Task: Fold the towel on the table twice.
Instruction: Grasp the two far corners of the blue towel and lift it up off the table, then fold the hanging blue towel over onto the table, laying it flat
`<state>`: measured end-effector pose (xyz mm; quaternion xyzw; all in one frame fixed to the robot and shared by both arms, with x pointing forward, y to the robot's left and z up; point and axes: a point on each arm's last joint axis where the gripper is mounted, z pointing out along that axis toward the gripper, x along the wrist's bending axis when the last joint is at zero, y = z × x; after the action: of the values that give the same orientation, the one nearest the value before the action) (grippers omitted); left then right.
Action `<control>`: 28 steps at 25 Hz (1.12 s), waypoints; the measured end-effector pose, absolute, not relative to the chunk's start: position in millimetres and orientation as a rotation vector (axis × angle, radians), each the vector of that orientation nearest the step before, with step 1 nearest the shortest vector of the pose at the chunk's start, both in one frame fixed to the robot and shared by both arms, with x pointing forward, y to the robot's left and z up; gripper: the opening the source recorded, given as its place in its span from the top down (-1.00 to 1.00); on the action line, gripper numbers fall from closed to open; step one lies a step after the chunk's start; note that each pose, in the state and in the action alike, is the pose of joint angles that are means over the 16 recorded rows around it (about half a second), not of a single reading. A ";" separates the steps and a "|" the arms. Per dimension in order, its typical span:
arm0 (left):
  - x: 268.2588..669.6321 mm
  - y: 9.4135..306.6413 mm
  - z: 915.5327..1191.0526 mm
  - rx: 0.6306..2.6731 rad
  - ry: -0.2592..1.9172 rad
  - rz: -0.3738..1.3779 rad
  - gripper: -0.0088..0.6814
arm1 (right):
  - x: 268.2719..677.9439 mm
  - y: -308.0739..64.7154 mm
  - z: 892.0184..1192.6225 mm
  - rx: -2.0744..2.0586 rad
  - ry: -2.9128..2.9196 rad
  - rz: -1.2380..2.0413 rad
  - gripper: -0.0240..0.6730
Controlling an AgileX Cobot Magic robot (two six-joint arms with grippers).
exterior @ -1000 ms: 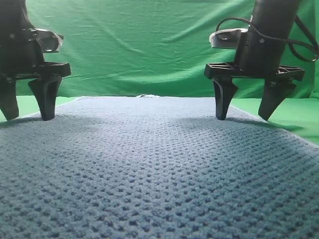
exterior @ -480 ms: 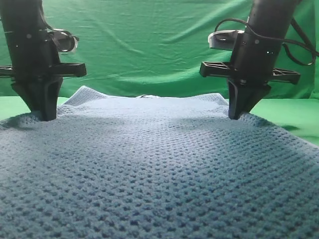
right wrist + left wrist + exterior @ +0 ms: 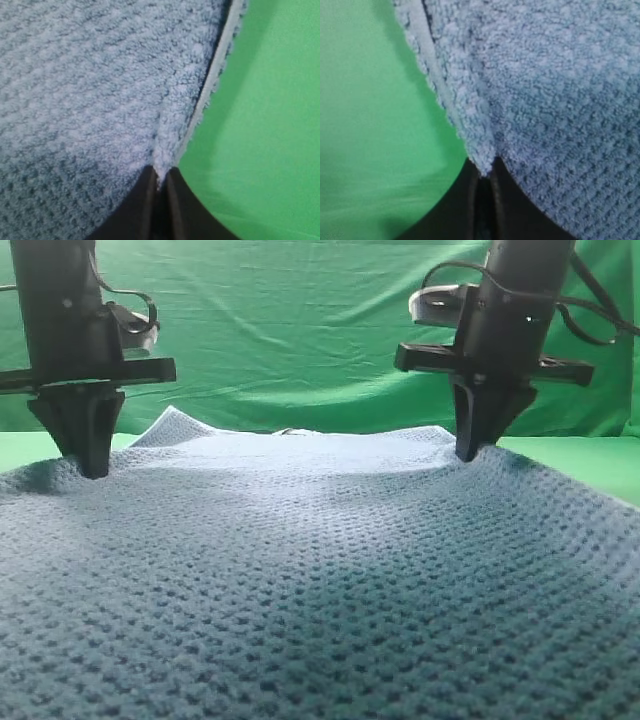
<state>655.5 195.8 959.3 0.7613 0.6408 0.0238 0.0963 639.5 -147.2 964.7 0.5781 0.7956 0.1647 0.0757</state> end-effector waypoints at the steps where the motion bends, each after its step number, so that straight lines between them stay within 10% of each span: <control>1: 657.9 196.1 967.1 2.246 1.892 0.080 0.97 | 641.8 -146.3 973.0 1.724 2.378 0.511 0.93; 18: 661.7 207.4 1198.6 1.823 1.508 0.636 0.97 | 661.4 -145.1 1186.2 1.332 1.982 0.989 0.93; 28: 653.5 210.3 1219.1 1.763 1.481 0.674 0.97 | 654.5 -150.8 1214.6 1.263 1.956 0.963 0.93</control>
<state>653.5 210.3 1219.1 0.6849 0.5751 0.2617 0.3628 654.5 -150.8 1214.6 0.4772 0.7390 0.3640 0.3061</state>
